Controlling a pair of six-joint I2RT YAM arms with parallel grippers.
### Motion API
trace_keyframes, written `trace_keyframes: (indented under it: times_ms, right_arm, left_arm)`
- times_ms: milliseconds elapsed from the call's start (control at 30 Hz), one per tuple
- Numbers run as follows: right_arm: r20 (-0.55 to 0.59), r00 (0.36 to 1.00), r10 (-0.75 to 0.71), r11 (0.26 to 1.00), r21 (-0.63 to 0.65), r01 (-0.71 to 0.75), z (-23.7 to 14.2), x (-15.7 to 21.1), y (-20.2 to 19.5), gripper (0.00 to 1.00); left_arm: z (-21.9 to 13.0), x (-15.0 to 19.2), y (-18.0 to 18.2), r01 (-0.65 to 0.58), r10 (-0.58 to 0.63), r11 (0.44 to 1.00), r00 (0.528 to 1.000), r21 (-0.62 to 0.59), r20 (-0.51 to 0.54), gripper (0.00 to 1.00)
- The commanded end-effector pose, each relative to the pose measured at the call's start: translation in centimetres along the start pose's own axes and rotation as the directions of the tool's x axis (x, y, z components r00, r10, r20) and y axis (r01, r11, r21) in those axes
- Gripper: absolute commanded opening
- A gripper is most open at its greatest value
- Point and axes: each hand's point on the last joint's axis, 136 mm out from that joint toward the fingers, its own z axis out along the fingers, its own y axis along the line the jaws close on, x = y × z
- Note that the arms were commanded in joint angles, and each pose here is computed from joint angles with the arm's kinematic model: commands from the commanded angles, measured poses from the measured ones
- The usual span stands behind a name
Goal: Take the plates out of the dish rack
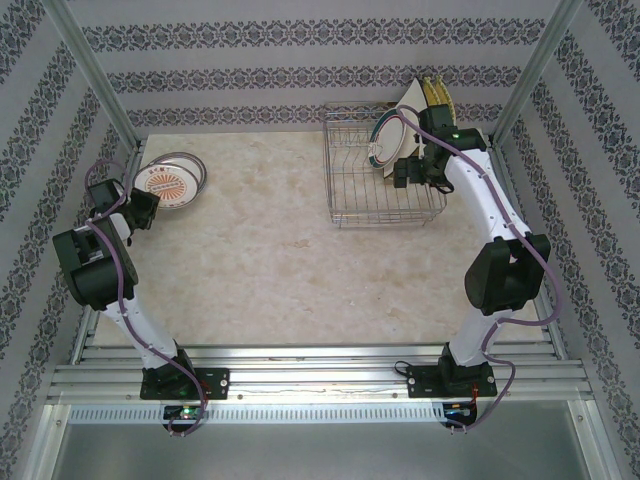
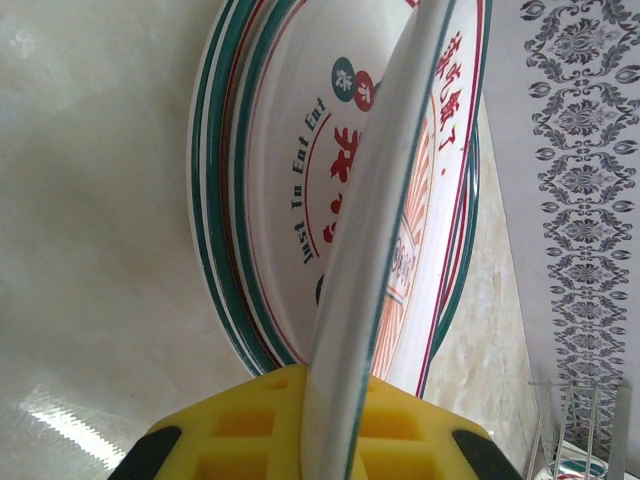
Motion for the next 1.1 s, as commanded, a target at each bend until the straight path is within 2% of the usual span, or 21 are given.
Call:
trace_keyframes:
  times_ms: [0, 167, 400, 867, 1067]
  right_arm:
    - [-0.008, 1.0, -0.017, 1.0, -0.011, 0.017, 0.3, 0.0, 0.7, 0.98]
    - [-0.012, 1.0, -0.023, 1.0, -0.012, 0.023, 0.5, 0.0, 0.9, 0.98]
    - [-0.008, 1.0, -0.025, 1.0, -0.016, 0.025, 0.4, -0.1, 1.1, 0.98]
    - [-0.007, 0.999, -0.035, 0.999, -0.021, 0.034, 0.4, -0.1, 1.3, 0.98]
    - [0.003, 0.999, -0.038, 0.999, -0.027, 0.038, 0.2, -0.3, 1.6, 0.98]
  left_arm:
    - [-0.2, -1.7, -1.0, -0.041, 0.039, 0.999, 0.998, 0.025, 0.05, 0.0]
    - [-0.4, -1.8, -0.9, -0.055, 0.055, 0.998, 0.997, 0.001, 0.05, 0.0]
    - [-0.5, -1.9, -0.8, -0.061, 0.061, 0.998, 0.997, -0.009, 0.049, 0.12]
    - [-1.1, -1.9, -1.2, -0.101, 0.102, 0.994, 0.994, -0.049, 0.031, 0.24]
    - [-1.4, -1.9, -1.2, -0.115, 0.117, 0.991, 0.993, -0.071, 0.022, 0.35]
